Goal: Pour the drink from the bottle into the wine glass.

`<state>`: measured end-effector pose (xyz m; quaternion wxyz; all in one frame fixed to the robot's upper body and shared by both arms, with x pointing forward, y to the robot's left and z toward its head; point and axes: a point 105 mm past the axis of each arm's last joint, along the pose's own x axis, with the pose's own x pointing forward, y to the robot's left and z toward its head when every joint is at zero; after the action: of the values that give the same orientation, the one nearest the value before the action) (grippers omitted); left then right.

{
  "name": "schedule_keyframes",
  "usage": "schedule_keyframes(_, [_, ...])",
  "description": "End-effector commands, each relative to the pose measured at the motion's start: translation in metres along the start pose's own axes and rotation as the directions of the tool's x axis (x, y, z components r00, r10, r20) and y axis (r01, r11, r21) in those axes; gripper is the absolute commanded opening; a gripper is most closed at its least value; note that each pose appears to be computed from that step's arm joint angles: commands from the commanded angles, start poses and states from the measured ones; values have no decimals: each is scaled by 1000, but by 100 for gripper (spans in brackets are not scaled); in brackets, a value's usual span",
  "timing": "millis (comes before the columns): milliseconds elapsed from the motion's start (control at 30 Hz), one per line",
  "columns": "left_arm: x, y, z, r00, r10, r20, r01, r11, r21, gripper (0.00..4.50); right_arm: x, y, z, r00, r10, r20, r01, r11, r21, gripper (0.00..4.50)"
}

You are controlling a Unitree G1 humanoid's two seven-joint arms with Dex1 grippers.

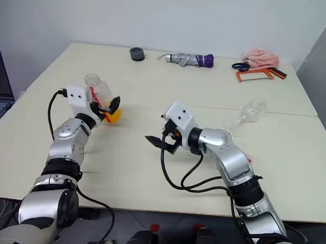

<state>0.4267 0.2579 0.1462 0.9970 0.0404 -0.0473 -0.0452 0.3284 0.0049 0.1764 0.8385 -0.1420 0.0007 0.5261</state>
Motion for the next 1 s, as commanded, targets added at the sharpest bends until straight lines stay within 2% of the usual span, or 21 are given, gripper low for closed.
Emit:
schedule_keyframes(33, [-5, 5, 14, 997, 43, 66, -47, 998, 52, 443, -7, 4, 8, 1000, 2, 30, -1, 1000, -25, 450])
schedule_keyframes(300, [-43, 13, -8, 994, 103, 22, -105, 989, 108, 443, -29, 6, -14, 998, -51, -29, 51, 999, 14, 450])
schedule_keyframes(467, [-70, -7, -11, 1000, -14, -14, 16, 988, 152, 443, -55, -2, -18, 990, -138, -32, 140, 987, 74, 450])
schedule_keyframes(567, [-91, -30, -14, 988, -145, -47, 152, 971, 183, 443, -79, -24, -8, 960, -278, 8, 274, 950, 148, 450])
schedule_keyframes(633, [-99, -43, -12, 975, -216, -55, 223, 960, 170, 443, -97, -43, -4, 926, -378, 16, 364, 901, 233, 450])
schedule_keyframes(767, [-105, -74, 0, 917, -398, -37, 400, 908, 124, 443, -126, -77, -11, 840, -537, -77, 527, 775, 348, 450])
schedule_keyframes(800, [-105, -82, 5, 891, -453, -30, 454, 884, 112, 443, -134, -88, -18, 817, -559, -138, 564, 729, 387, 450])
schedule_keyframes(867, [-103, -101, 20, 814, -581, -17, 578, 807, 121, 443, -160, -116, -36, 740, -608, -288, 659, 567, 495, 450])
schedule_keyframes(933, [-103, -115, 29, 734, -679, -22, 674, 725, 141, 443, -172, -131, -42, 709, -602, -367, 689, 478, 546, 450])
schedule_keyframes(1000, [-104, -123, 34, 666, -745, -36, 741, 655, 148, 443, -176, -140, -49, 697, -583, -417, 699, 424, 576, 450])
